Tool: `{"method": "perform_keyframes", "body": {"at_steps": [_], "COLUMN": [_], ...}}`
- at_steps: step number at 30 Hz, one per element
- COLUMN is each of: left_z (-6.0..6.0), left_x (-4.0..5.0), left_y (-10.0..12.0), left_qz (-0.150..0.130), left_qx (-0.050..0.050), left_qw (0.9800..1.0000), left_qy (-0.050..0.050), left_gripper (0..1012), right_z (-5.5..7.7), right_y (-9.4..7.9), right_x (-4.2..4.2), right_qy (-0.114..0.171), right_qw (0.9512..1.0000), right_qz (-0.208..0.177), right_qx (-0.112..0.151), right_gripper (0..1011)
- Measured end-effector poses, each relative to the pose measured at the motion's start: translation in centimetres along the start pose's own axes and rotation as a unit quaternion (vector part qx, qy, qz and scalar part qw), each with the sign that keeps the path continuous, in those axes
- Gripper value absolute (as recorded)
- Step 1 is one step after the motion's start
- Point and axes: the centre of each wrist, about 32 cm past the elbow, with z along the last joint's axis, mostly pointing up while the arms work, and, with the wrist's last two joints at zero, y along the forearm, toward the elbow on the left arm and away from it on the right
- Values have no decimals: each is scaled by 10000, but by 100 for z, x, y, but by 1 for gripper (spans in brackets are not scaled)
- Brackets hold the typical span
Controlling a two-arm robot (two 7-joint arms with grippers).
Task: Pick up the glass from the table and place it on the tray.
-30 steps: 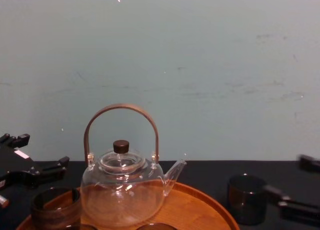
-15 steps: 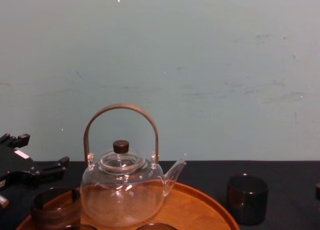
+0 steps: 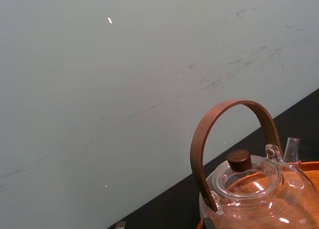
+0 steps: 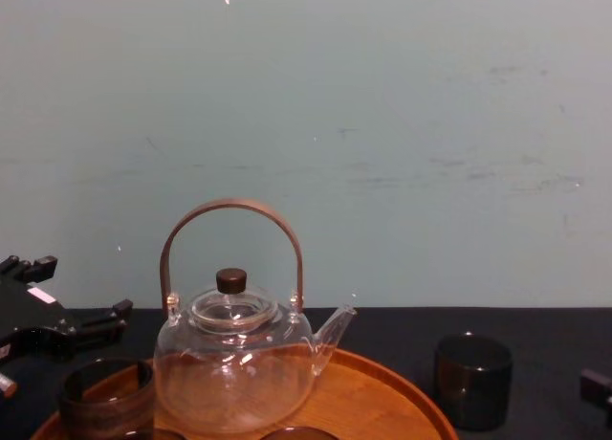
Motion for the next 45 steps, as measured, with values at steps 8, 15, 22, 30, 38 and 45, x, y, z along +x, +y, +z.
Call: {"method": "perform_keyframes", "body": {"at_steps": [8, 15, 22, 30, 38, 45], "left_z": [0, 0, 0, 0, 0, 0], "left_x": [0, 0, 0, 0, 0, 0], "left_y": [0, 0, 0, 0, 0, 0], "left_qz": [0, 0, 0, 0, 0, 0], "left_qx": [0, 0, 0, 0, 0, 0], "left_qw": [10000, 10000, 10000, 10000, 10000, 10000], "left_qy": [0, 0, 0, 0, 0, 0], "left_gripper": [1001, 1001, 1001, 1002, 1002, 1002], "right_z": [-22, -25, -41, -61, -78, -101], "right_y": [157, 332, 484, 625, 808, 922], "right_x": [81, 144, 197, 258, 327, 372], "right_qy": [277, 329, 305, 276, 240, 234], "right_qw": [9995, 9991, 9988, 9984, 9980, 9977], "right_qz": [130, 180, 235, 301, 398, 453], "right_qx": [-126, -217, -309, -380, -438, -456], "right_gripper": [1002, 1002, 1002, 1002, 1002, 1002]}}
